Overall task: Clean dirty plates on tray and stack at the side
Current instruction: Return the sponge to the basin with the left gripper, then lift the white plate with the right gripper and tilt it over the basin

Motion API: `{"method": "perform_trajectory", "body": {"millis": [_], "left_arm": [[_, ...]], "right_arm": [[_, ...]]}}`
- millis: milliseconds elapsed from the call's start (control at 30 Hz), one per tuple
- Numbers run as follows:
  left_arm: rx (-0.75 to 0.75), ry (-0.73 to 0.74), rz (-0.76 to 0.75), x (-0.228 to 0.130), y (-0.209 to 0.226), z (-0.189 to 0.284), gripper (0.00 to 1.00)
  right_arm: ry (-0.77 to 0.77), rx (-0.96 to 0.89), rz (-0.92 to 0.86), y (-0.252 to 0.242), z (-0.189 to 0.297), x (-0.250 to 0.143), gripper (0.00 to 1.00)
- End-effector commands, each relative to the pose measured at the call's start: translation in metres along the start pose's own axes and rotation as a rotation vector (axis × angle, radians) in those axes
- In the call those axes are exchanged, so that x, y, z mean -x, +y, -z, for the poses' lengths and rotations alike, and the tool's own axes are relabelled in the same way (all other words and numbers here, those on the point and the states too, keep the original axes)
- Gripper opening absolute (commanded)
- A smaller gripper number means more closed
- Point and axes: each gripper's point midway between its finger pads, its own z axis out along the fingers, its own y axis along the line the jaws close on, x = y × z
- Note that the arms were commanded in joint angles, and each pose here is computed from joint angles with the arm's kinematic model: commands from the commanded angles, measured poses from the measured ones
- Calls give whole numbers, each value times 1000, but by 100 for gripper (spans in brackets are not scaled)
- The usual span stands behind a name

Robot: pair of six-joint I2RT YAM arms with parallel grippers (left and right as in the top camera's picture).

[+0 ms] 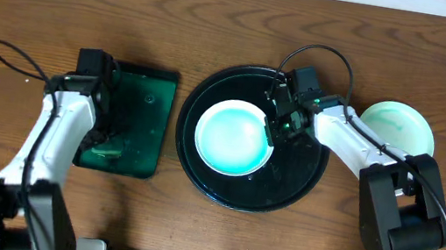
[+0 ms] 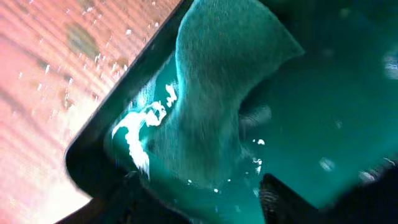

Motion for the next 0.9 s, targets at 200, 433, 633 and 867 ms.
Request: {"method": "perform_trajectory", "body": {"millis": [200,433,633,867], "left_arm": [[-295,-251,18,12,-15,109,70],[-427,-429,24,-2,-2,170,75],[-472,-506,28,-13,8,194,75],[-473,-507,28,-15,9,194,76]], "right_arm": [[-184,45,179,55,80,60,1],[-443,65,343,130,132,123,1],[-723,14,451,192,131,172,1],[-932,-139,555,225,141,197,1]]}}
